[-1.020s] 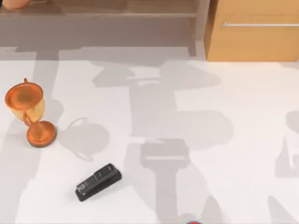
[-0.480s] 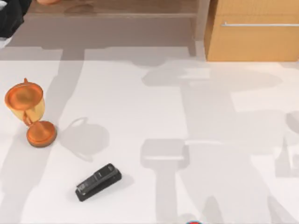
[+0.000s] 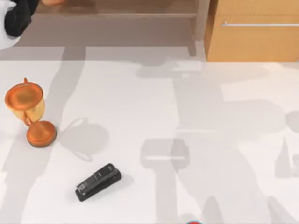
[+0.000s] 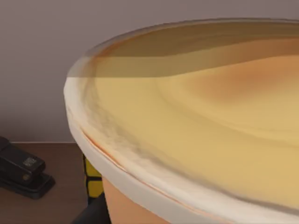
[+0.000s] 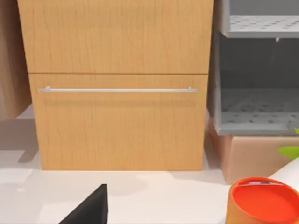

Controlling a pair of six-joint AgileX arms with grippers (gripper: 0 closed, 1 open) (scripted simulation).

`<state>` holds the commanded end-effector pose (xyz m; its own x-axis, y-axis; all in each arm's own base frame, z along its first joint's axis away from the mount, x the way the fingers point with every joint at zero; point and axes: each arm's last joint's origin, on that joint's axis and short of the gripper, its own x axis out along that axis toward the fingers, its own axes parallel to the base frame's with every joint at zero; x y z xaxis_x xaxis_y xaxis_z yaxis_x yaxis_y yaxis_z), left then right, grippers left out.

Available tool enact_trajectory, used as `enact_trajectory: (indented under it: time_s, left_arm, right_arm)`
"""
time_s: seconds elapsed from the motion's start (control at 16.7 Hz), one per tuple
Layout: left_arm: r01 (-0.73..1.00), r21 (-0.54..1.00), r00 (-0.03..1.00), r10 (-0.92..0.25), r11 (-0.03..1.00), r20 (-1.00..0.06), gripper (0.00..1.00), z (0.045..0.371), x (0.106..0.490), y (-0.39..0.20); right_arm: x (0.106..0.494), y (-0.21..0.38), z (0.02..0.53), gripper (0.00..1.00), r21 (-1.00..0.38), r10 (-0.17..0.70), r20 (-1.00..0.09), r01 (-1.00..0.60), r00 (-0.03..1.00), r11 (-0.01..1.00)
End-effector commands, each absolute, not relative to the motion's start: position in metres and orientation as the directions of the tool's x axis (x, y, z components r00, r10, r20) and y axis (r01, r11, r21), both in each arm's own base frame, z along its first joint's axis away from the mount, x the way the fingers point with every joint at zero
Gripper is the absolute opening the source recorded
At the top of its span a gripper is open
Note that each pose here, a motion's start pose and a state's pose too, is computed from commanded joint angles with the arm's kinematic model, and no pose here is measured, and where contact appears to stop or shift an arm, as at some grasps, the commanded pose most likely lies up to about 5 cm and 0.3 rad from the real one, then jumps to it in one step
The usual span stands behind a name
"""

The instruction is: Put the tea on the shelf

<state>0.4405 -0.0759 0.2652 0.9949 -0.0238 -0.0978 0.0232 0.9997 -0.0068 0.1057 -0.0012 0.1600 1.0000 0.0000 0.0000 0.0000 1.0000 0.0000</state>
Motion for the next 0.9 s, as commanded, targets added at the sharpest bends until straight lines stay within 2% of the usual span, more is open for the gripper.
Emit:
enact_trajectory:
  time_s: [0.48, 0.9]
  left_arm:
    - [0.022, -0.008, 0.995, -0.023, 1.000, -0.093, 0.00, 0.252, 0.458, -0.076]
    - [0.022, -0.008, 0.995, -0.023, 1.000, -0.093, 0.53, 0.252, 0.458, -0.076]
  right_arm:
    - [0.106, -0.001, 0.160, 1.00, 0.000, 0.000, 0.000, 0.000, 1.000, 1.000]
    - [0.106, -0.001, 0.160, 1.00, 0.000, 0.000, 0.000, 0.000, 1.000, 1.000]
